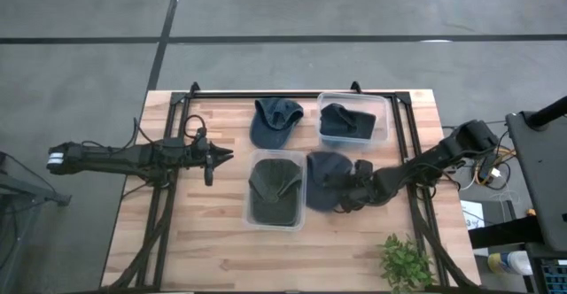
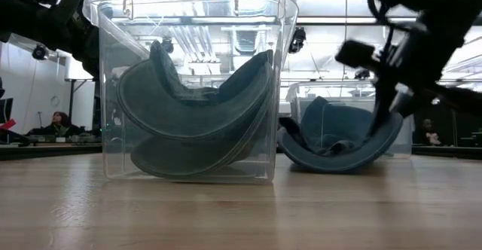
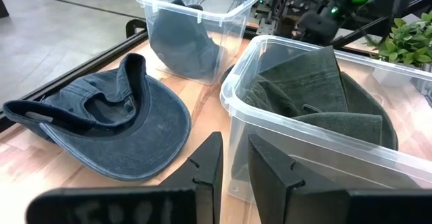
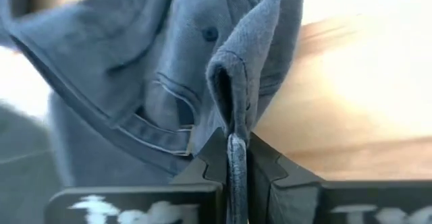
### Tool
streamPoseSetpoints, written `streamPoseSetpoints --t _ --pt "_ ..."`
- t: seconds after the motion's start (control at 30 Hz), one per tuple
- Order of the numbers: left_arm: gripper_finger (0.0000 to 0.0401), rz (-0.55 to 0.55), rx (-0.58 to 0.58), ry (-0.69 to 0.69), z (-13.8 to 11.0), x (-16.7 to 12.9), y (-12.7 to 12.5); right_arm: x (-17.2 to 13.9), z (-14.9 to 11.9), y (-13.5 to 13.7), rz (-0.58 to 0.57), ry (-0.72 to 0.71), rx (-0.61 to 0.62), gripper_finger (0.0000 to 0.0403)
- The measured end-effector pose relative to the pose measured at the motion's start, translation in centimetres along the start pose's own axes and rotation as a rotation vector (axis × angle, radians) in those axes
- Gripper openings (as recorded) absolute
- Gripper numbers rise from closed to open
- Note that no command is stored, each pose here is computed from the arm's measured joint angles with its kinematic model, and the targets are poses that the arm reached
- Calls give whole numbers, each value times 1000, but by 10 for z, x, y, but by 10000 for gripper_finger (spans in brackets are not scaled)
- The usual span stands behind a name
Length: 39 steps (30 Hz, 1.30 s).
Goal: Pick & Place hat
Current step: Put the bottom blue cap into the top transparent bin
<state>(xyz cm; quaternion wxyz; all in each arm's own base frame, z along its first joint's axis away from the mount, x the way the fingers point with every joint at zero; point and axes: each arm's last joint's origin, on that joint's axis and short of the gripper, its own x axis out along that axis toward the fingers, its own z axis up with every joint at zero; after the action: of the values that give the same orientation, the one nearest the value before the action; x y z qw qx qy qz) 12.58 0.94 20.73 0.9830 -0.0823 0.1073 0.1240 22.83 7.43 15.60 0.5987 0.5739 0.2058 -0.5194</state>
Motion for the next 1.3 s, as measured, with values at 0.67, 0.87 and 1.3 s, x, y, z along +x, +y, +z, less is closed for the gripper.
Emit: streamPoseSetpoints --t 0.67,0.87,1.3 --pt "62 0 23 -1 0 0 0 -145 39 75 -230 159 -351 12" --pt "62 -1 28 -1 0 0 0 -185 56 90 -168 204 -466 12" --pt "62 -1 28 -1 0 0 0 -237 84 111 208 123 -853 12"
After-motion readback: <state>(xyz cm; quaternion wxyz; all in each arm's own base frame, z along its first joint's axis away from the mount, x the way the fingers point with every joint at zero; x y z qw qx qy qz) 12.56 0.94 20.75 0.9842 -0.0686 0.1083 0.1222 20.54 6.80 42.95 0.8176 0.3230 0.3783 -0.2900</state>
